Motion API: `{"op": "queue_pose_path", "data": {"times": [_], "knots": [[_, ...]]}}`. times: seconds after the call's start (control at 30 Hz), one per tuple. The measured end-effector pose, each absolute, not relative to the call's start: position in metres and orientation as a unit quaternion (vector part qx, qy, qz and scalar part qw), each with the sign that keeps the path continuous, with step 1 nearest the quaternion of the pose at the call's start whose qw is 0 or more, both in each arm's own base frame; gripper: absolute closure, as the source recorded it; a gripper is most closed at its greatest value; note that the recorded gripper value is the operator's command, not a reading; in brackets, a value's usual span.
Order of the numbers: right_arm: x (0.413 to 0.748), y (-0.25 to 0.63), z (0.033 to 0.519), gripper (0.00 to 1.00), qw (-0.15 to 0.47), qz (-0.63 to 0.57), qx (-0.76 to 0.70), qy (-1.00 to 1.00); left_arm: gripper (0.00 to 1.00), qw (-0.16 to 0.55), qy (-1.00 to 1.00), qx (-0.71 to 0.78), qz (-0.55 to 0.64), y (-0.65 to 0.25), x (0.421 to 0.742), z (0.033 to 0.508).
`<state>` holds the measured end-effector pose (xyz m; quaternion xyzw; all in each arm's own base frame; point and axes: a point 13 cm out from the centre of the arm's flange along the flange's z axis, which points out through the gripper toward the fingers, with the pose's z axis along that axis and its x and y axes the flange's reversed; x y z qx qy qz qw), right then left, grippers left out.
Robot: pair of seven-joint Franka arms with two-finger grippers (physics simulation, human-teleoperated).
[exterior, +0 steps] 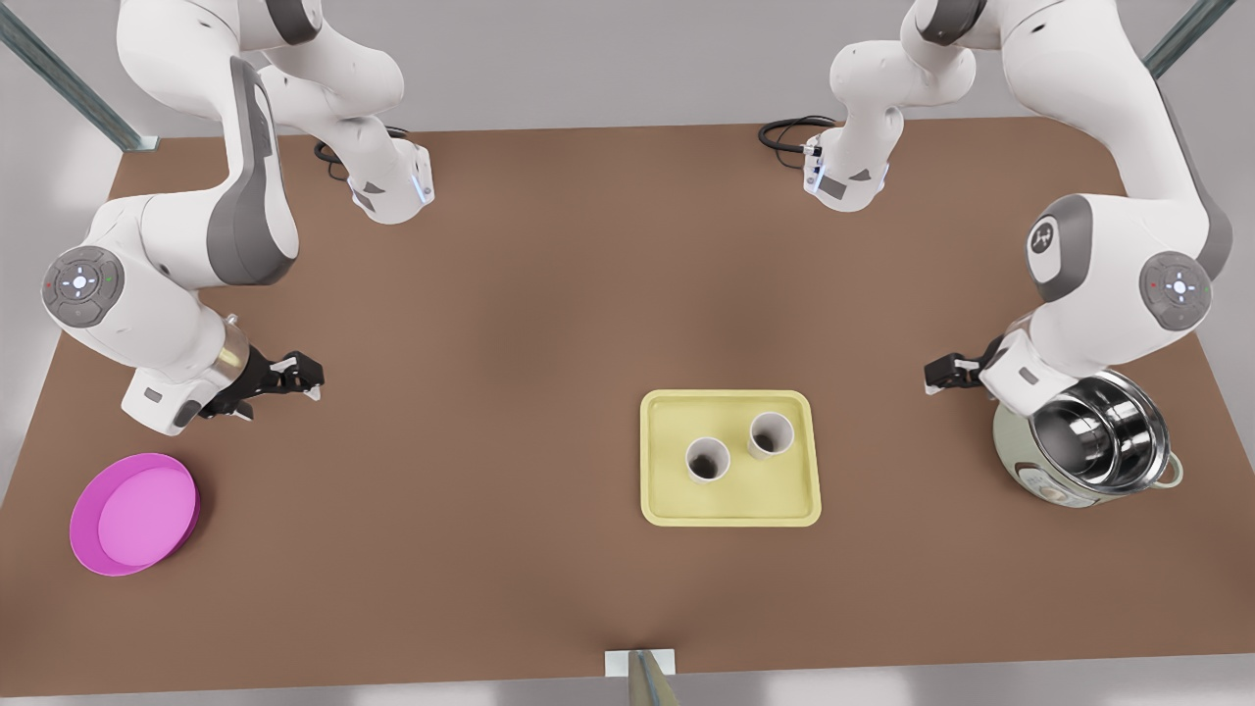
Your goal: Use the left arm to pick up the white IKEA cup from the tray and place it on the middle-left position; use the right arm to pick up the white IKEA cup from the tray and place it on the middle-right position
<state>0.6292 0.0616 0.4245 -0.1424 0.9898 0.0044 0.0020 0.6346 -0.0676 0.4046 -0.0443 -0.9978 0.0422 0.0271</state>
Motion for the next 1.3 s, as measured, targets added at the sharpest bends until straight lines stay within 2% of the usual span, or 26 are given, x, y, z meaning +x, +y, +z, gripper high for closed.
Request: {"op": "queue_pose_path", "data": {"times": [0.13, 0.27, 0.33, 0.4, 0.53, 0.73, 0.93, 1.07, 1.2, 1.23, 1.3], "knots": [[0.630, 0.077, 0.430, 0.00, 0.008, 0.004, -0.149, 0.989, 0.00, 0.039, -0.997, -0.057, 0.041, -0.085, 0.636, 0.383], [0.619, 0.234, 0.418, 0.00, 0.005, 0.002, -0.218, 0.976, 0.00, 0.083, -0.988, -0.130, 0.028, -0.225, 0.616, 0.297], [0.611, 0.287, 0.408, 0.00, 0.004, 0.001, -0.220, 0.975, 0.00, 0.125, -0.984, -0.126, 0.014, -0.240, 0.586, 0.224], [0.610, 0.315, 0.395, 0.00, 0.000, 0.002, -0.206, 0.979, 0.00, 0.131, -0.986, -0.104, 0.008, -0.230, 0.578, 0.185], [0.623, 0.402, 0.364, 0.00, 0.023, 0.037, -0.201, 0.979, 0.00, 0.100, -0.993, -0.061, 0.011, -0.215, 0.597, 0.174], [0.633, 0.509, 0.280, 0.00, 0.059, 0.120, -0.177, 0.975, 0.00, 0.077, -0.997, -0.018, 0.014, -0.204, 0.617, 0.159], [0.637, 0.559, 0.234, 0.00, 0.100, 0.156, -0.153, 0.971, 0.00, 0.072, -0.997, 0.003, 0.014, -0.211, 0.620, 0.128], [0.651, 0.573, 0.217, 0.00, 0.153, 0.146, -0.151, 0.966, 0.00, 0.073, -0.997, 0.015, 0.013, -0.213, 0.620, 0.107], [0.657, 0.583, 0.196, 0.01, 0.182, 0.146, -0.153, 0.960, 0.00, 0.067, -0.997, 0.019, 0.016, -0.224, 0.621, 0.102], [0.654, 0.588, 0.186, 0.01, 0.186, 0.145, -0.158, 0.959, 0.02, 0.064, -0.998, 0.019, 0.018, -0.229, 0.622, 0.103], [0.646, 0.600, 0.167, 0.02, 0.190, 0.144, -0.167, 0.957, 0.19, 0.059, -0.998, 0.022, 0.021, -0.234, 0.623, 0.103]]}}
